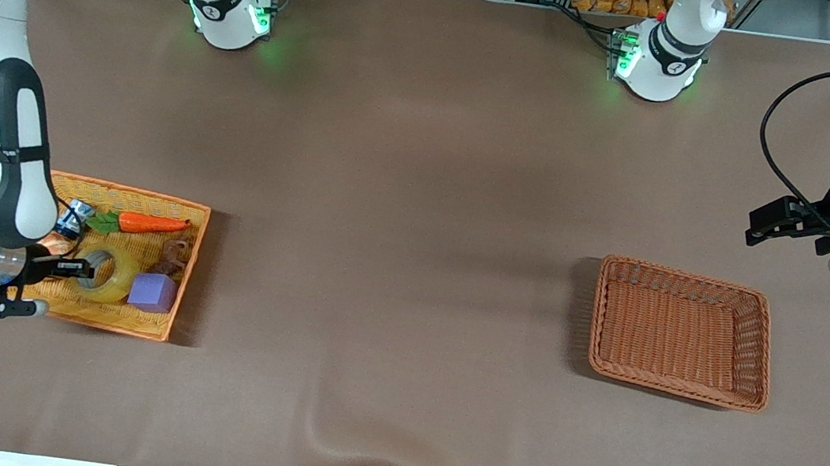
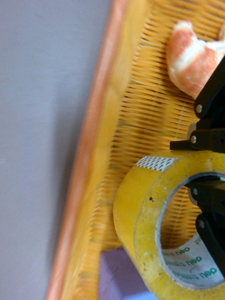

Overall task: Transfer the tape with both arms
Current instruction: 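Close the right gripper on the rim of the yellow tape roll, then lift the tape with the right gripper while the left gripper moves inward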

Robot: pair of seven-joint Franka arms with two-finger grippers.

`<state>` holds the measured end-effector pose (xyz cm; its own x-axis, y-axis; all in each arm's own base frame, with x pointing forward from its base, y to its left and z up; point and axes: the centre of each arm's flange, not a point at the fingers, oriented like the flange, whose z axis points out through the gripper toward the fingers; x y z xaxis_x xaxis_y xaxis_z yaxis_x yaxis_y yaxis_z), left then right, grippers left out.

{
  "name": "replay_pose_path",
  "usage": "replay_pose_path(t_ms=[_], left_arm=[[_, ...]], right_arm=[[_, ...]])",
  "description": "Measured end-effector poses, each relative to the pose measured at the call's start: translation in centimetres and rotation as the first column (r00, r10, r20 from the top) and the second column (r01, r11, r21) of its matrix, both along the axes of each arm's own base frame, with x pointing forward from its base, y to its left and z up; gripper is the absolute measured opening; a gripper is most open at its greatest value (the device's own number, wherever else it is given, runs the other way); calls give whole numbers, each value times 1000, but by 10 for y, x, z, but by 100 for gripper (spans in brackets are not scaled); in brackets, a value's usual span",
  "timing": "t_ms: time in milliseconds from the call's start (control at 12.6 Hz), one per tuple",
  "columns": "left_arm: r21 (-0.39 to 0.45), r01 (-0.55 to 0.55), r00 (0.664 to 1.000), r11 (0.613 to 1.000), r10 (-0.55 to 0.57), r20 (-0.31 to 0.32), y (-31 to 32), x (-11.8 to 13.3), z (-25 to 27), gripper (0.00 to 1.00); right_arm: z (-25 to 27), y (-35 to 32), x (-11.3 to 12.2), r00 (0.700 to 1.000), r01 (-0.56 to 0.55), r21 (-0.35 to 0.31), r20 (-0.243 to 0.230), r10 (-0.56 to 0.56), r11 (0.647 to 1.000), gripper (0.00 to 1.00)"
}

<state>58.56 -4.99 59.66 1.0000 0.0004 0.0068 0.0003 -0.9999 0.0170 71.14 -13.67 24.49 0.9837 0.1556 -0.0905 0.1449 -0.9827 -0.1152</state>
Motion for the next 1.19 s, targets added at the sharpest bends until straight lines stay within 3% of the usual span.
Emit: replay_pose_path(t_ms=[239, 716, 875, 1193], left_arm=[[1, 11, 1000, 1000, -11, -20, -6, -4, 0, 100], [-37, 24, 999, 999, -25, -22, -18, -5, 1, 100], [-37, 23, 999, 999, -24, -23, -17, -5, 0, 100], [-25, 16, 1000, 1000, -17, -24, -31, -1, -8, 100]], right_arm=[[44, 37, 19, 997, -64, 15, 40, 64, 998, 22], [60, 150, 28, 985, -165, 18, 48, 164, 986, 22], [61, 207, 24, 990, -138, 14, 27, 138, 990, 22], [55, 313, -5, 996, -21, -28, -90, 18, 999, 22]])
